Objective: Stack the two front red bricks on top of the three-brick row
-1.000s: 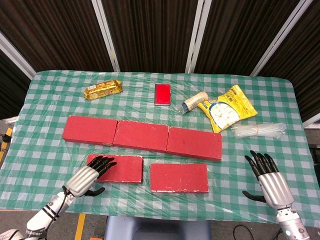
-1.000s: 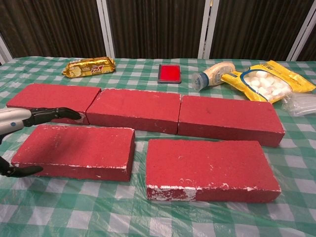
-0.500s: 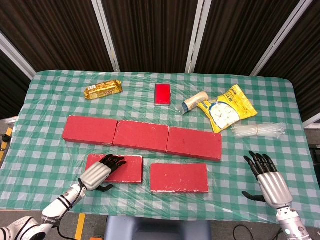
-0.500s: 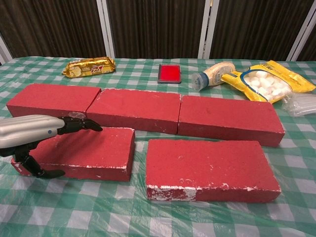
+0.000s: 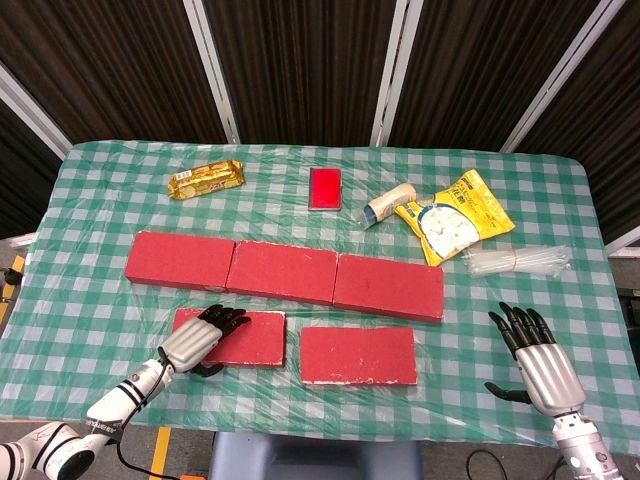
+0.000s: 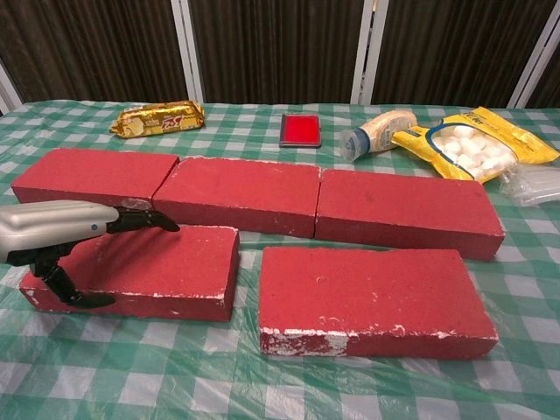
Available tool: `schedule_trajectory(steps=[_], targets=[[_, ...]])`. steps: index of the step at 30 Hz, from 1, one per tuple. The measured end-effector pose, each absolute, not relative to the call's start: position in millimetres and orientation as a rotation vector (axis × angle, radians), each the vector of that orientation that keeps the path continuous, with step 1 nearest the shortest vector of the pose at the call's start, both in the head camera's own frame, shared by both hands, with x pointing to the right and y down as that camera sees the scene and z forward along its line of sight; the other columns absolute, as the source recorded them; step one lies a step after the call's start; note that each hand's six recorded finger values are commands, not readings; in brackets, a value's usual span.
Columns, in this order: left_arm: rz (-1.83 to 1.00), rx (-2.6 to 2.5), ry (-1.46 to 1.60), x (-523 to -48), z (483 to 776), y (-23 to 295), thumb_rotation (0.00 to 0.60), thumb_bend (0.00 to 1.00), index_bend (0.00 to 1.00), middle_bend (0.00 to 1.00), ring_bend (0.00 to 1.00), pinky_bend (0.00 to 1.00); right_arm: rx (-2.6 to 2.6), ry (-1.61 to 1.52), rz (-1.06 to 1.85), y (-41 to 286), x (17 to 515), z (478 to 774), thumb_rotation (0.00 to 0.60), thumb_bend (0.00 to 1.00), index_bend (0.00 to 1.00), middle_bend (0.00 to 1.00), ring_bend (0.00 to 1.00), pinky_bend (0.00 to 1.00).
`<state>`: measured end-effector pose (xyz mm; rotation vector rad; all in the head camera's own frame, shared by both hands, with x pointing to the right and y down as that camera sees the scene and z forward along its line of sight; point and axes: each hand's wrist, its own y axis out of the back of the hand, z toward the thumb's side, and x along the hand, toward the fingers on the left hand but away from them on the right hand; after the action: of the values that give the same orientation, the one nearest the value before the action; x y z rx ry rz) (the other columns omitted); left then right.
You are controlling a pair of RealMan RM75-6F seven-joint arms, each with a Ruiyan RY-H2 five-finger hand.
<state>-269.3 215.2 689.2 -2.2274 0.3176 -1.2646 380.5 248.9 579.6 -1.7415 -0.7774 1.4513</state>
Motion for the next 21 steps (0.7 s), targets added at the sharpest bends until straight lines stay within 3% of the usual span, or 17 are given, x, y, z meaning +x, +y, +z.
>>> schedule_trajectory(steps=[13,21], targets=[[-1.336,-2.235,0.291,-274,694,207,0.600,0.32,0.00,0.00,0.00,0.01,-1.736,-0.756,1.471,249,378,586,0.528,0.16,0.00,0.00,0.00,0.00],[-1.410,-2.259,0.261,-280,701,203,0.600,0.31,0.00,0.00,0.00,0.10,-1.735,-0.751,1.476,249,378,588,0.528,0.16,0.00,0.00,0.00,0.00]])
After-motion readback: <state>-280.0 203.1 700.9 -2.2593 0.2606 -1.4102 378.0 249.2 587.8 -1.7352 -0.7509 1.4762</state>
